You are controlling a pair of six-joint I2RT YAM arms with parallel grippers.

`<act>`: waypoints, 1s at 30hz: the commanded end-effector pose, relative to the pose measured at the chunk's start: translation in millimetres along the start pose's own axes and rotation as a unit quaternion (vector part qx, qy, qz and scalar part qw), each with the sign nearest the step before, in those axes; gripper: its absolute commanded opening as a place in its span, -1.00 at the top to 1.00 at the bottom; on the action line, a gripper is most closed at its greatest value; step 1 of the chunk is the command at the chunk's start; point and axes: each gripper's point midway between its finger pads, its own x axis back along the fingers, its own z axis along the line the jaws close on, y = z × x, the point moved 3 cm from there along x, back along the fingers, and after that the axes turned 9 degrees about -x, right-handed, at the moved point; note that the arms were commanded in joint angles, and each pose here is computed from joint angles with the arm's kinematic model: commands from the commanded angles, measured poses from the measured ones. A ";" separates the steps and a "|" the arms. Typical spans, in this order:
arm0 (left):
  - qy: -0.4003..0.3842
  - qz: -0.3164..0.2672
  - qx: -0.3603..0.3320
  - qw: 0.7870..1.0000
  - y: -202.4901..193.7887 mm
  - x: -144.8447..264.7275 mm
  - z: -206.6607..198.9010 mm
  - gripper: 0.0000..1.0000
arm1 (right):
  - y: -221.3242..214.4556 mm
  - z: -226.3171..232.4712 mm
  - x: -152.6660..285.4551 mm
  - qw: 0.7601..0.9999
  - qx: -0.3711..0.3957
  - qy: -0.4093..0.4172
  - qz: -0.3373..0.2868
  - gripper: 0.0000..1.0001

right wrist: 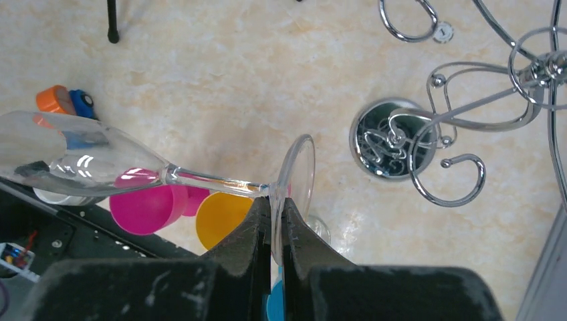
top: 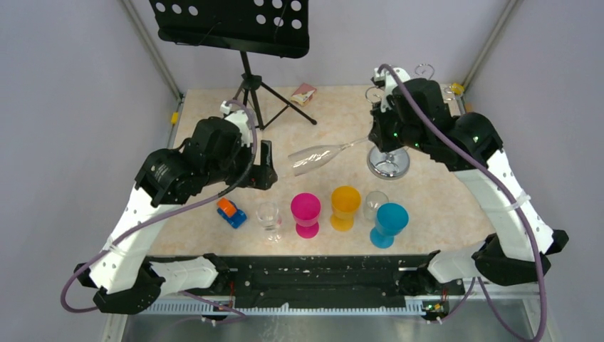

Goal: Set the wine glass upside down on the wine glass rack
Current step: Turn the wine glass upside down at the wine rack.

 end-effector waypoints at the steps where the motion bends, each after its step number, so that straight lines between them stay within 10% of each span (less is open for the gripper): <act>1: -0.022 -0.048 0.021 0.998 19.0 22.4 -5.5 -0.95 | 30.7 12.9 19.5 0.993 0.059 -0.035 -0.096 1.00; 20: -0.195 -0.097 0.083 0.973 46.6 31.5 -58.4 -0.93 | 9.3 89.4 -14.4 0.923 0.333 0.067 -0.182 1.00; 30: -0.255 -0.110 0.105 0.955 60.9 33.0 -71.1 -0.91 | 25.7 89.1 17.2 0.808 0.419 0.090 -0.404 1.00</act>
